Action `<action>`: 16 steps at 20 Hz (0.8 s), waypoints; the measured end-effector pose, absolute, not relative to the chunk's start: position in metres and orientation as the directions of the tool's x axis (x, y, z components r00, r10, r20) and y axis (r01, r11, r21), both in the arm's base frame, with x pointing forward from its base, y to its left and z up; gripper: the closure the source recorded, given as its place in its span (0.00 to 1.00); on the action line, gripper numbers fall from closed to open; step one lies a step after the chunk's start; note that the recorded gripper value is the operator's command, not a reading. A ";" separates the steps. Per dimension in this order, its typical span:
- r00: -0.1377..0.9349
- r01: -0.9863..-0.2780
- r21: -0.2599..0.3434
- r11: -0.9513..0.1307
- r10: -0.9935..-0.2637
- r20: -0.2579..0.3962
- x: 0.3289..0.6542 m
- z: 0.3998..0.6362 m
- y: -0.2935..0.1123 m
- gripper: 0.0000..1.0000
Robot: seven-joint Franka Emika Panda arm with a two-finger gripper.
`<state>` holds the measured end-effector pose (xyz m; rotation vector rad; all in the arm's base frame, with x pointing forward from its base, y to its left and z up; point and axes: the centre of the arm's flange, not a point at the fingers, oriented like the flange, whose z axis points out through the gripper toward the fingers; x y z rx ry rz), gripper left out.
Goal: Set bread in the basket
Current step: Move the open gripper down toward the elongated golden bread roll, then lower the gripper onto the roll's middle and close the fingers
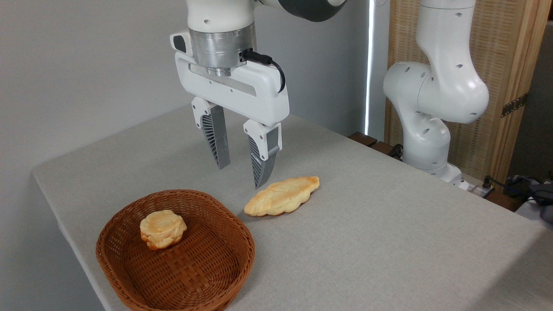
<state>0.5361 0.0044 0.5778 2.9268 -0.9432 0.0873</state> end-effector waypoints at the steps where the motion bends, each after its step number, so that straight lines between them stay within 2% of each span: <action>1: 0.810 -0.586 0.045 -0.809 -0.582 0.073 0.536 0.578 0.004 0.00; 8: 0.803 -0.595 0.062 -0.801 -0.593 0.051 0.535 0.564 -0.003 0.00; 16: 0.720 -0.687 0.126 -0.716 -0.694 -0.018 0.519 0.515 -0.015 0.00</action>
